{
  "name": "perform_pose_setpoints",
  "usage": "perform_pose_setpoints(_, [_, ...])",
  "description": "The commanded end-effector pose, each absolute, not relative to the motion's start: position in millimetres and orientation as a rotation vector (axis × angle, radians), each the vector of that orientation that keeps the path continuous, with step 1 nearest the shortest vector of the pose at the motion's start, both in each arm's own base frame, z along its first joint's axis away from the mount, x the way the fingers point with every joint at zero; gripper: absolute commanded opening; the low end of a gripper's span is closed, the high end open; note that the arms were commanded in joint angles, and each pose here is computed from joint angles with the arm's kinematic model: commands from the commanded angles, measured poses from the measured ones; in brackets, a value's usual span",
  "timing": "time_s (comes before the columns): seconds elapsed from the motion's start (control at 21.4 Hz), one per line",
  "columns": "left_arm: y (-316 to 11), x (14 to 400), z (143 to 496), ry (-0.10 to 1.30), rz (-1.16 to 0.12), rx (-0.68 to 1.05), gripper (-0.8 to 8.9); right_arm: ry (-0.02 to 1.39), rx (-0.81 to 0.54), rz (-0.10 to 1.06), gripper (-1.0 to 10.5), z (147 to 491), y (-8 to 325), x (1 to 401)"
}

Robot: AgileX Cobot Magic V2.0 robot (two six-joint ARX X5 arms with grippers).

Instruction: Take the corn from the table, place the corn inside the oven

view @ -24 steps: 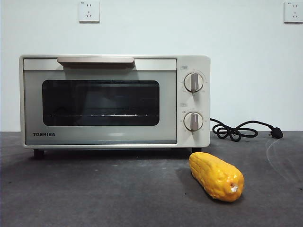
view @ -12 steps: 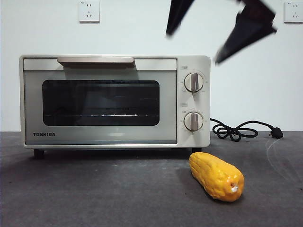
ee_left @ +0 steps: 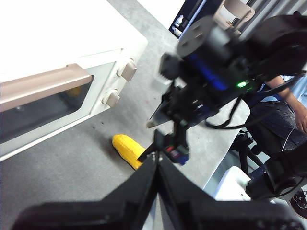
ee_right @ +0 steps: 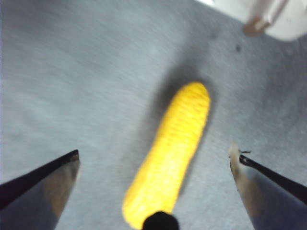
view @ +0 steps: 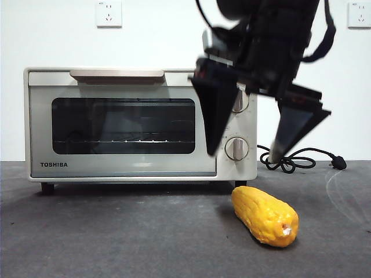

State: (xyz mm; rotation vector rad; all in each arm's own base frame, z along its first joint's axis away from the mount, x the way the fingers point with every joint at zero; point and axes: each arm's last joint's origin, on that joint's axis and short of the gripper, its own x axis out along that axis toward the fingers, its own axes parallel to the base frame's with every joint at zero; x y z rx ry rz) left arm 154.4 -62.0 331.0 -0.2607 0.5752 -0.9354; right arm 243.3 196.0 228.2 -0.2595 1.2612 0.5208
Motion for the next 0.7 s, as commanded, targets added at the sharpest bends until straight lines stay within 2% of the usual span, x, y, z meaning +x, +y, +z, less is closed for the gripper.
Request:
perform_pose_setpoints(0.05, [-62.5, 154.4, 331.2, 0.568, -0.944, -0.247, -0.05, 1.300, -0.281, 0.496, 6.0, 214.4, 199.3, 247.5])
perform_pose_setpoints(0.42, [-61.9, 152.3, 327.1, 0.608, -0.943, -0.235, -0.05, 1.357, -0.310, 0.471, 5.8, 185.6, 206.5, 257.5])
perform_pose_setpoints(0.51, [-61.9, 152.0, 326.6, 0.614, -0.942, -0.236, -0.04, 1.376, -0.316, 0.466, 4.9, 180.2, 207.3, 258.4])
perform_pose_setpoints(0.61, [-61.8, 151.6, 325.9, 0.621, -0.941, -0.236, -0.05, 1.393, -0.323, 0.461, 4.5, 176.3, 207.4, 258.6])
perform_pose_setpoints(0.7, [-61.6, 151.0, 324.9, 0.627, -0.944, -0.224, -0.04, 1.396, -0.323, 0.461, 3.1, 175.7, 207.4, 258.5])
